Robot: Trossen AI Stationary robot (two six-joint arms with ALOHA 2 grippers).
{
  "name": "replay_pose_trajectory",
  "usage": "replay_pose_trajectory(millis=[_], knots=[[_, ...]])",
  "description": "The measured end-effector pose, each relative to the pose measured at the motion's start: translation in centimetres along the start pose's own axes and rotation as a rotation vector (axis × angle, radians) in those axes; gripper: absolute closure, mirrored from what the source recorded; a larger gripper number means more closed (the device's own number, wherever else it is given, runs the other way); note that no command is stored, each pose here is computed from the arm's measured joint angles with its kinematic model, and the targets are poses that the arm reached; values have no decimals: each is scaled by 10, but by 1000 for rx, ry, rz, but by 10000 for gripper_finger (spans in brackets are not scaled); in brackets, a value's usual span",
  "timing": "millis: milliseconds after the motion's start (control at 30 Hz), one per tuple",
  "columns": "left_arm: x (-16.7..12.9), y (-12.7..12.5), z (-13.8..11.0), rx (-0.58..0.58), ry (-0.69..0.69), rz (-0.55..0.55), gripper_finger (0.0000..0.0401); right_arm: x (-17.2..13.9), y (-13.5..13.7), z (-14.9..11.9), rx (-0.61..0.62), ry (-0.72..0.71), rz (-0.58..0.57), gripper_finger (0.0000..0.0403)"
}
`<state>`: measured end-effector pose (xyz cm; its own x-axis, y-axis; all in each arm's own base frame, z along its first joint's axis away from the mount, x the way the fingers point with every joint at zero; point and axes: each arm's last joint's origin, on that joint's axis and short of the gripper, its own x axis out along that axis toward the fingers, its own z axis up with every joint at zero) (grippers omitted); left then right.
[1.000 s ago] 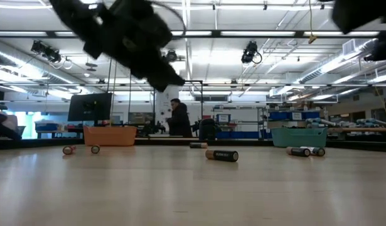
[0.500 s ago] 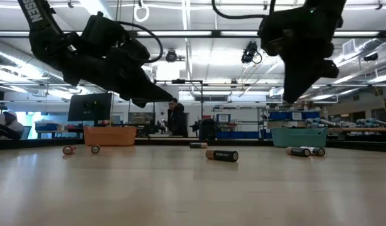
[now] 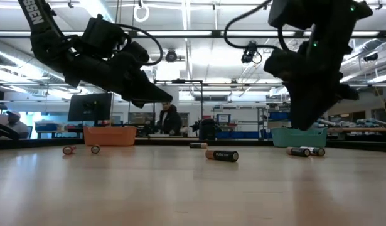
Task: Sort batteries
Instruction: Put the black-orange battery into the orange bin
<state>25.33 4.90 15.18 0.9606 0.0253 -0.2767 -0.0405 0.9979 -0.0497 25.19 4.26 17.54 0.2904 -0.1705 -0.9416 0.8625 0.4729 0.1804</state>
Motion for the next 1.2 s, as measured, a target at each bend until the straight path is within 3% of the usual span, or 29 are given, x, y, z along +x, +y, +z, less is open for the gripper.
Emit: replay_pose_trajectory(millis=[767, 1200], knots=[[0, -1, -1, -31, 6, -2, 390, 28, -13, -10, 23, -18, -5, 288], [0, -1, -1, -32, 10, -7, 389, 49, 9, -9, -88, 12, -88, 295]])
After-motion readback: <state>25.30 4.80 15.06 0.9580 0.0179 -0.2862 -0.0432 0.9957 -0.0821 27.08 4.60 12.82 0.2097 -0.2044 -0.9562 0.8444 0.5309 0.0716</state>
